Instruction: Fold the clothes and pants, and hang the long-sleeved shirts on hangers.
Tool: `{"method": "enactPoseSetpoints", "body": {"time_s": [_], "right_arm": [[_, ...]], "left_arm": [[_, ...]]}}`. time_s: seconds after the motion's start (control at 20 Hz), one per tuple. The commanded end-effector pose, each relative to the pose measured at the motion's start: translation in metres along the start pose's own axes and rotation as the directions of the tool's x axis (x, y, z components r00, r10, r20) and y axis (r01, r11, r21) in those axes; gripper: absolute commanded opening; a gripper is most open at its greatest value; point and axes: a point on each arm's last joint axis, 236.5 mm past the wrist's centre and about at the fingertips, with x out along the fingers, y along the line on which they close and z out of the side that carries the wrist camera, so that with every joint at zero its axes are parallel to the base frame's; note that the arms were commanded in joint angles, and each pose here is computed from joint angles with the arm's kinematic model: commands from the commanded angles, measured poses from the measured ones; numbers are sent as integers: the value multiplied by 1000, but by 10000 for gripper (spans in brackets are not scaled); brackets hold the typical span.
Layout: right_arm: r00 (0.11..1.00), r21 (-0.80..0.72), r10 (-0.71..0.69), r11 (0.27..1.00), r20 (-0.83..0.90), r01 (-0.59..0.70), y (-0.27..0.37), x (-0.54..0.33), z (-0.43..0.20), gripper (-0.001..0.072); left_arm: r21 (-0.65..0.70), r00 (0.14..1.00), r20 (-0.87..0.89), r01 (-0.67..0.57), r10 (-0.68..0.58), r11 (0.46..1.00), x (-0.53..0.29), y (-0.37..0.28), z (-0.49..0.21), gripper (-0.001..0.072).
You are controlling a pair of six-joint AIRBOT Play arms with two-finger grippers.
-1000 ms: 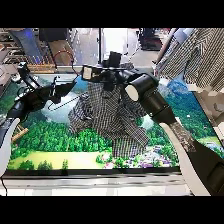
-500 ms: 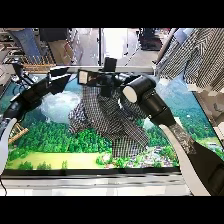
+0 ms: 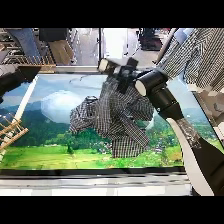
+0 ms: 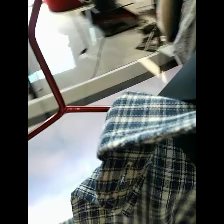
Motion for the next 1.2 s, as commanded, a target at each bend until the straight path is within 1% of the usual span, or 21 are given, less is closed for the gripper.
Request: {"method": "enactPoseSetpoints", "body": {"time_s": [0.0, 0.1, 0.2, 0.25, 0.35, 0.45, 0.6, 0.65, 0.75, 0.85, 0.9, 0.95, 1.0, 1.05, 1.15], "right_arm": [[994, 169, -97, 980, -49, 104, -36, -19, -10, 23], [994, 204, -106, 973, -21, 108, -40, -36, 2, 23], [996, 205, -82, 975, -21, 85, -34, -50, 8, 24], [997, 200, -69, 977, -23, 72, -29, -57, 10, 24], [998, 191, -61, 980, -6, 61, -25, -68, 20, 24], [998, 187, -59, 981, 16, 55, -23, -77, 29, 25], [998, 192, -62, 980, 31, 55, -24, -85, 33, 25], [997, 193, -64, 980, 33, 57, -25, -86, 33, 26], [997, 193, -64, 980, 33, 57, -25, -86, 33, 26], [998, 193, -63, 980, 31, 55, -25, -86, 33, 26], [998, 193, -62, 980, 31, 55, -25, -86, 33, 27], [998, 193, -62, 980, 31, 55, -25, -86, 33, 27], [998, 194, -62, 979, 31, 55, -25, -86, 32, 27], [998, 195, -55, 980, 22, 50, -23, -86, 31, 27], [999, 227, -11, 974, -38, 19, -13, -86, 16, 26]], "left_arm": [[-225, 891, -378, -352, 251, 909, 2, 52, -104, 712], [-291, 872, -470, -299, 137, 909, 54, 42, -158, 712], [-393, 880, -475, -180, -31, 902, 110, 18, -195, 712], [-447, 879, -467, -140, -97, 884, 132, 8, -209, 711], [-506, 865, -471, -105, -173, 856, 168, -2, -231, 705], [-524, 869, -449, -65, -210, 849, 194, -6, -231, 702], [-544, 890, -411, -63, -200, 837, 220, 0, -218, 694], [-548, 891, -407, -60, -204, 834, 224, 2, -217, 681], [-556, 891, -408, -68, -201, 828, 227, 6, -221, 583], [-557, 883, -420, -68, -210, 828, 226, 5, -225, 576], [-558, 884, -418, -67, -210, 827, 226, 5, -224, 457], [-564, 886, -409, -57, -218, 824, 227, 3, -222, 205], [-571, 892, -390, -40, -228, 820, 228, 1, -217, 20], [-592, 905, -348, -8, -246, 806, 230, -2, -207, 11], [-624, 931, -192, 130, -312, 771, 229, -13, -162, 9]]}}
